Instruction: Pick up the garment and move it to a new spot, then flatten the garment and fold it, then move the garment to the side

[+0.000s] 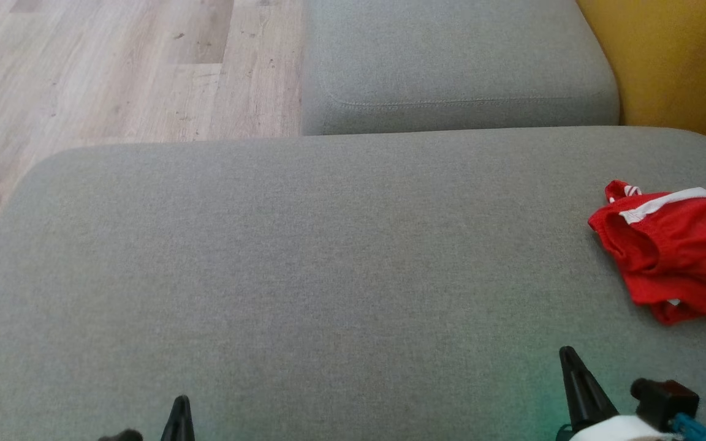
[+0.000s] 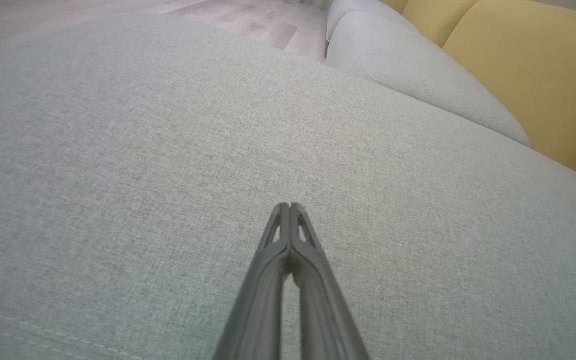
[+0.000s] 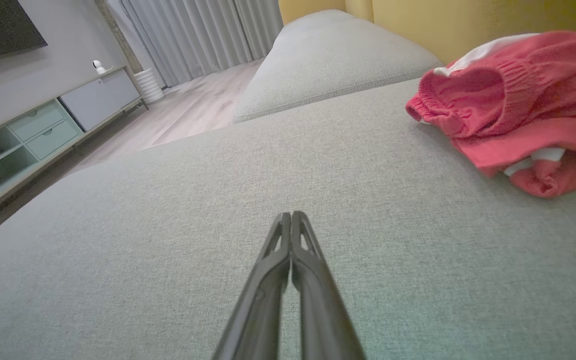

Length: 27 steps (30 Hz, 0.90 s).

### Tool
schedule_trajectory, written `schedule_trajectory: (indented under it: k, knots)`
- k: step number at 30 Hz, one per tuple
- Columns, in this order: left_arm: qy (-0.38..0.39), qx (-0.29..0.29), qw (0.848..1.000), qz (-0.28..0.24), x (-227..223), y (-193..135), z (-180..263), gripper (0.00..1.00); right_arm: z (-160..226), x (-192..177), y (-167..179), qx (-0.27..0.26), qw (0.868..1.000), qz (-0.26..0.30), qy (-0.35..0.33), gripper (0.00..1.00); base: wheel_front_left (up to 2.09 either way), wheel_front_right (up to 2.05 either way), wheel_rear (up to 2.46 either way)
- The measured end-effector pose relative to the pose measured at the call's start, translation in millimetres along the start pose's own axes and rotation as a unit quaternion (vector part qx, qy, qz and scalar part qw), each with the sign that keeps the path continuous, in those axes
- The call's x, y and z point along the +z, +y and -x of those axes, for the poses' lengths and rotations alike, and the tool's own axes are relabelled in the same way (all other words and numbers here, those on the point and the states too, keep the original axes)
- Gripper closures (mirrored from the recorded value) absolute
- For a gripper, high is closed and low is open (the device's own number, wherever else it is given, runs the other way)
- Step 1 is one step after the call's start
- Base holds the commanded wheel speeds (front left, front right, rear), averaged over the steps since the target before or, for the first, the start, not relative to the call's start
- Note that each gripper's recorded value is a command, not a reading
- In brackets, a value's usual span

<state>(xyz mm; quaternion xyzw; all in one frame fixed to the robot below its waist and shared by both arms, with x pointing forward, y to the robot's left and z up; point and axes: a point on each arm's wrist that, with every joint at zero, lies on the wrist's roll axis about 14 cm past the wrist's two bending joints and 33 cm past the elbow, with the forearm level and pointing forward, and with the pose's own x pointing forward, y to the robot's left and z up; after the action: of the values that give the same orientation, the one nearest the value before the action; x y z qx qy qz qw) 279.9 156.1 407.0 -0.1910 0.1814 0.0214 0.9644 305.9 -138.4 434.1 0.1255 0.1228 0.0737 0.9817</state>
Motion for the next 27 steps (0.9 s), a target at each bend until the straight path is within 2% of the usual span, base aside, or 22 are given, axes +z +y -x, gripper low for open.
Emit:
schedule_trajectory:
  k: [3,16,27]
  knots:
    - [0.005,0.001,1.0,0.029,1,0,-3,1.0,-3,3,-2,-0.004,1.0,-0.031,-0.004,1.0,0.0,0.0,0.0]
    - [0.009,-0.002,0.996,0.09,10,-1,-13,1.0,-8,10,-8,-0.013,0.995,-0.103,-0.014,1.0,0.0,0.0,0.0]
    - [0.009,-0.008,0.988,0.152,18,-3,-21,1.0,-13,18,-15,-0.023,0.984,-0.174,-0.027,1.0,0.0,0.0,0.0]
